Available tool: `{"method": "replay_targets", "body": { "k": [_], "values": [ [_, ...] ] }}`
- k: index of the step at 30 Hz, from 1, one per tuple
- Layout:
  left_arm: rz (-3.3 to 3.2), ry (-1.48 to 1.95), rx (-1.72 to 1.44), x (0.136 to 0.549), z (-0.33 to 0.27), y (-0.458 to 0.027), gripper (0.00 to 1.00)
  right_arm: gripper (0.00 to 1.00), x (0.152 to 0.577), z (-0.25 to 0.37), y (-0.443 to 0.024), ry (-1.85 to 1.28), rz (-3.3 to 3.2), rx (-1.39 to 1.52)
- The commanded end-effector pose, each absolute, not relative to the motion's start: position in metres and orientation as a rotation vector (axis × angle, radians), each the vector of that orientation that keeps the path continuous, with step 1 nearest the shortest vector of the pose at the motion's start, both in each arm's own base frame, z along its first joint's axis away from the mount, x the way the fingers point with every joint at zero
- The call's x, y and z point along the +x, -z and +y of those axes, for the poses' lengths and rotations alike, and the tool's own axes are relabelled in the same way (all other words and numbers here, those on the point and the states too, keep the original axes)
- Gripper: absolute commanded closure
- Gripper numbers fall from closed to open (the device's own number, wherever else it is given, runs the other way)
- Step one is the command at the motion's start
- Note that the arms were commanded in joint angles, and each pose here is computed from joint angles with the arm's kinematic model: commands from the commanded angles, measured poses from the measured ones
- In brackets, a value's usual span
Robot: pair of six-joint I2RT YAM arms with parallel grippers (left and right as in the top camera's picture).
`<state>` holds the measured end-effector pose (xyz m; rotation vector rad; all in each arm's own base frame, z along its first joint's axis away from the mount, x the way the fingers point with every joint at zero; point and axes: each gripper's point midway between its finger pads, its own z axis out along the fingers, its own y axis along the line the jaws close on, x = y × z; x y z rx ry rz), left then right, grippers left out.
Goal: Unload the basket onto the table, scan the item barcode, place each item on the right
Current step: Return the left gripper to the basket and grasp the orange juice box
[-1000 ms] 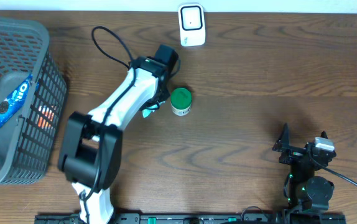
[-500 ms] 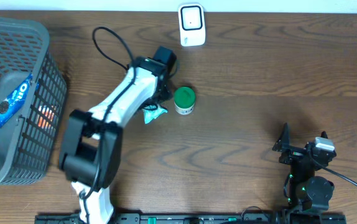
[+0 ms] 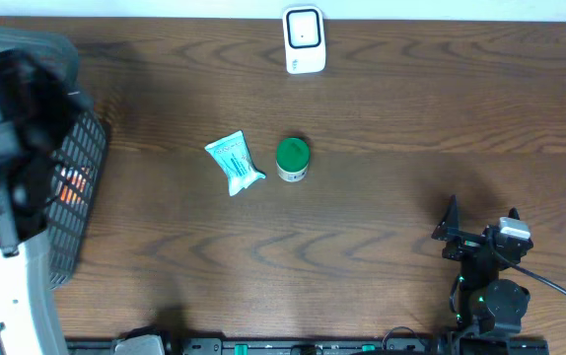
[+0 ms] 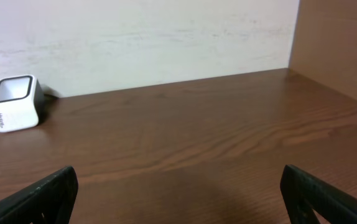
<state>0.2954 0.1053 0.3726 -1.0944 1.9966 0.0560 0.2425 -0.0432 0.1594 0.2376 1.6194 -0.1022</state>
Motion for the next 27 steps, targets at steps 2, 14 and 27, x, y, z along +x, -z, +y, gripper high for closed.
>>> {"method": "replay_targets", "body": {
  "k": [2, 14, 27],
  "values": [
    [1.902, -0.213, -1.374, 0.26, 0.18, -0.357, 0.02, 0.01, 0.242, -0.044, -0.159, 0.099, 1.618, 0.244],
    [2.04, -0.115, -1.862, 0.274, 0.241, -0.236, 0.02, 0.01, 0.242, -0.044, -0.159, 0.099, 1.618, 0.244],
    [2.134, 0.055, -2.179, 0.309, 0.241, -0.119, 0.02, 0.01, 0.242, -0.044, -0.159, 0.099, 1.618, 0.244]
  ]
}}
